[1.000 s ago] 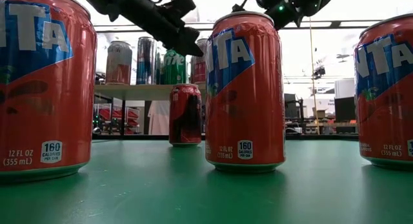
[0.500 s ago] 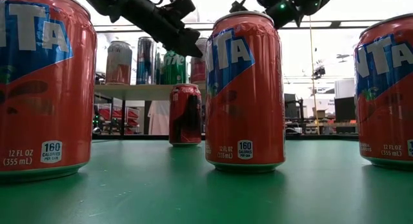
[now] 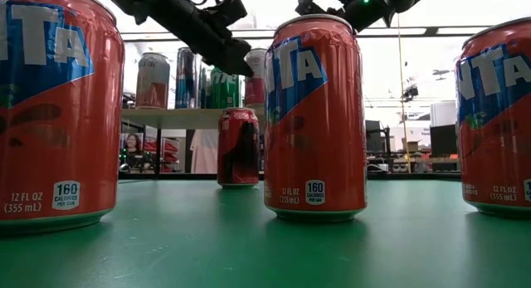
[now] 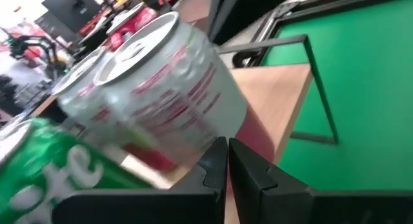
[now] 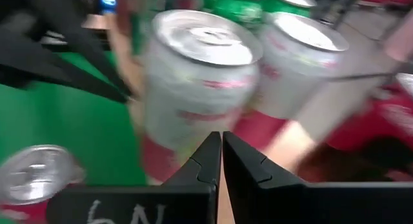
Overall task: Place canned beverage on shelf
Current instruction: Put the orange can on the shelf
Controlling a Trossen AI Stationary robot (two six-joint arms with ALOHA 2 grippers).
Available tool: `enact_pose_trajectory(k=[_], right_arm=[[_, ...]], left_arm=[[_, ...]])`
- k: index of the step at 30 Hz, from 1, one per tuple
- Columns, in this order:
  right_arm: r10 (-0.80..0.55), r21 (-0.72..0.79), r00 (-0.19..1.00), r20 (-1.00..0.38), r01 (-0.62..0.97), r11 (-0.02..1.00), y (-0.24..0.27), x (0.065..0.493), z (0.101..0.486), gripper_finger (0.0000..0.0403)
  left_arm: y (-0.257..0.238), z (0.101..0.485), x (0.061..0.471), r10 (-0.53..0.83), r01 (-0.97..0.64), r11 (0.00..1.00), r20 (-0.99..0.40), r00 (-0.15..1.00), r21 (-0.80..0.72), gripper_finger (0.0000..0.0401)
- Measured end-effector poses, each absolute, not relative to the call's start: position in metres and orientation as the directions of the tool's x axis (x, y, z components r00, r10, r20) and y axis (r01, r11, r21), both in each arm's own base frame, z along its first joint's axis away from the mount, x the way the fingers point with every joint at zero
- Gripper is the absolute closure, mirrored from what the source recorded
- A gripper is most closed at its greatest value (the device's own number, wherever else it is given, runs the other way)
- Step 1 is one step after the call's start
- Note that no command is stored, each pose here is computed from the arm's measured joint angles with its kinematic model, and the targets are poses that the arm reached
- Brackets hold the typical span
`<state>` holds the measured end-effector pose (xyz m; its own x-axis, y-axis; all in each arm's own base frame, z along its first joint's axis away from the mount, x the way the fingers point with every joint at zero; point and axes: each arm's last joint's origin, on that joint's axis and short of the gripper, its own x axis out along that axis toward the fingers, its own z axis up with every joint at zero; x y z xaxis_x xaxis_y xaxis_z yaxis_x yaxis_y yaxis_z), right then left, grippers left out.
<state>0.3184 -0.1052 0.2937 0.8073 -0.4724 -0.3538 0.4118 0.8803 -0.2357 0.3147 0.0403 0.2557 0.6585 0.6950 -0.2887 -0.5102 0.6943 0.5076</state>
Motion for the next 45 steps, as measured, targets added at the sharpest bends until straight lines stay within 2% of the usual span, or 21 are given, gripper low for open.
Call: enact_pose_trajectory(k=[4, 9, 20, 26, 31, 38, 45], right_arm=[[-0.536, -0.275, 0.784, -0.312, 0.465, 0.841, -0.114, 0.317, 0.297, 0.0394], [-0.501, -0.252, 0.828, -0.252, 0.444, 0.86, -0.127, 0.324, 0.295, 0.0394], [-0.44, -0.225, 0.852, -0.285, 0.386, 0.894, -0.112, 0.328, 0.292, 0.0394], [-0.47, -0.232, 0.83, -0.3, 0.415, 0.88, -0.103, 0.327, 0.293, 0.0394], [-0.443, -0.226, 0.845, -0.298, 0.388, 0.893, -0.093, 0.329, 0.294, 0.0394], [-0.517, -0.214, 0.806, -0.287, 0.472, 0.855, -0.092, 0.329, 0.295, 0.0394], [-0.519, -0.191, 0.804, -0.291, 0.482, 0.855, -0.09, 0.325, 0.299, 0.0394]], left_arm=[[0.039, 0.261, 0.308, 0.71, -0.52, 0.68, -0.289, 0.642, 0.517, 0.0401], [0.048, 0.262, 0.308, 0.731, -0.538, 0.659, -0.28, 0.622, 0.525, 0.0401], [0.054, 0.261, 0.307, 0.746, -0.558, 0.647, -0.279, 0.605, 0.52, 0.0401], [0.06, 0.263, 0.307, 0.76, -0.587, 0.633, -0.264, 0.593, 0.504, 0.0401], [0.062, 0.265, 0.306, 0.799, -0.633, 0.587, -0.237, 0.552, 0.504, 0.0401], [0.061, 0.265, 0.306, 0.8, -0.638, 0.586, -0.231, 0.554, 0.499, 0.0401], [0.056, 0.267, 0.305, 0.795, -0.63, 0.592, -0.232, 0.561, 0.503, 0.0401]])
